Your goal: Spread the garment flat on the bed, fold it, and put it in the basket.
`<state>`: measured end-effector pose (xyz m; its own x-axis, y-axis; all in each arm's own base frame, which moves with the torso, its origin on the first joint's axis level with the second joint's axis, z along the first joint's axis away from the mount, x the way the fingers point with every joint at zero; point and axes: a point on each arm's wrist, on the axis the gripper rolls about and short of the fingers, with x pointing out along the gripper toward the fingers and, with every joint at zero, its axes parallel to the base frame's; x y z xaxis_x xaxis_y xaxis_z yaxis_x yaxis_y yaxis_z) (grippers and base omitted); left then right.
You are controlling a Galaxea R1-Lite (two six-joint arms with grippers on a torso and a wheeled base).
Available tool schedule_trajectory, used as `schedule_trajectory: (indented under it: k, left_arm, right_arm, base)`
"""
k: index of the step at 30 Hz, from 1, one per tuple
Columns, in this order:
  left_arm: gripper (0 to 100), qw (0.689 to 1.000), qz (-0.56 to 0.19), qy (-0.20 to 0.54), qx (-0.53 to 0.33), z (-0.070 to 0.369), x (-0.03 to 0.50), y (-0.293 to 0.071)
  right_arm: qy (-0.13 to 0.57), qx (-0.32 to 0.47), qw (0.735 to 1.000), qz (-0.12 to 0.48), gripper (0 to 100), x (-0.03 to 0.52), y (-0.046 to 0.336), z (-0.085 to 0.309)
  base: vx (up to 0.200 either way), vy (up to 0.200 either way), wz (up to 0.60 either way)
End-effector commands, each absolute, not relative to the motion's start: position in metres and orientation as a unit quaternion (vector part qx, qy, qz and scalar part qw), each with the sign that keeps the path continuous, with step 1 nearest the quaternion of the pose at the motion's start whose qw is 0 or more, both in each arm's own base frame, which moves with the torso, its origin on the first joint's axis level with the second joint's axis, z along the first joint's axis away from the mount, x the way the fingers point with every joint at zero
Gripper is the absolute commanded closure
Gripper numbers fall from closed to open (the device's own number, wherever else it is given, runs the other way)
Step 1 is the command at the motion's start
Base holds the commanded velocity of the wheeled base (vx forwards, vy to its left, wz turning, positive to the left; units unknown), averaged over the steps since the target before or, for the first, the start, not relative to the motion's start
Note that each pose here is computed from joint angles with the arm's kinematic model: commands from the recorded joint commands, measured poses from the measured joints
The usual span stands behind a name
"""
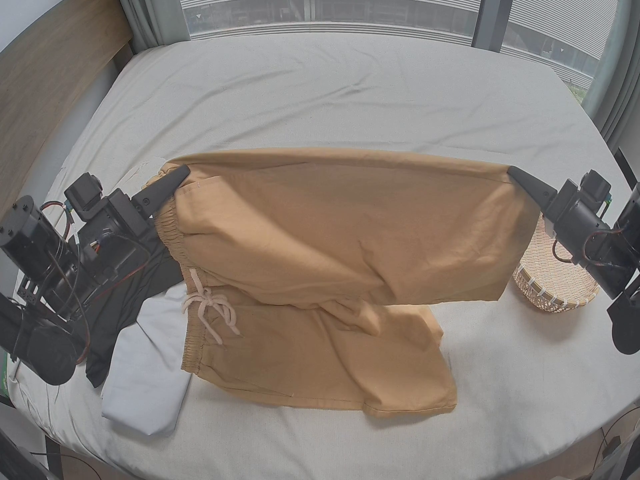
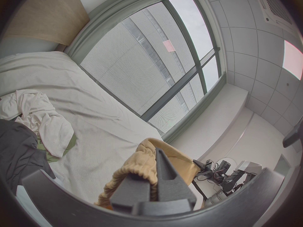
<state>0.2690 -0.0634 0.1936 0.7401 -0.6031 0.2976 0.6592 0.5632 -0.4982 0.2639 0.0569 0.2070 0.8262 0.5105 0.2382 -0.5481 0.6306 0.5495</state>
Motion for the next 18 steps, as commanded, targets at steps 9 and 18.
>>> schedule_trajectory:
  k: [9, 18]
  left_arm:
    - [100, 0.891, -0.330, -0.033, -0.312, 0.169, 0.318, -0.072]
    - [100, 0.893, -0.321, -0.026, -0.315, 0.152, 0.345, -0.078]
  right_arm:
    - [-0.020, 0.316, 0.909, 0.272, 100, 0.320, 0.055, 0.195]
    - [-0.009, 0.317, 0.909, 0.269, 100, 0.351, 0.061, 0.187]
  base:
    - [0.000, 0.000, 0.00]
    - [0.000, 0.000, 0.00]
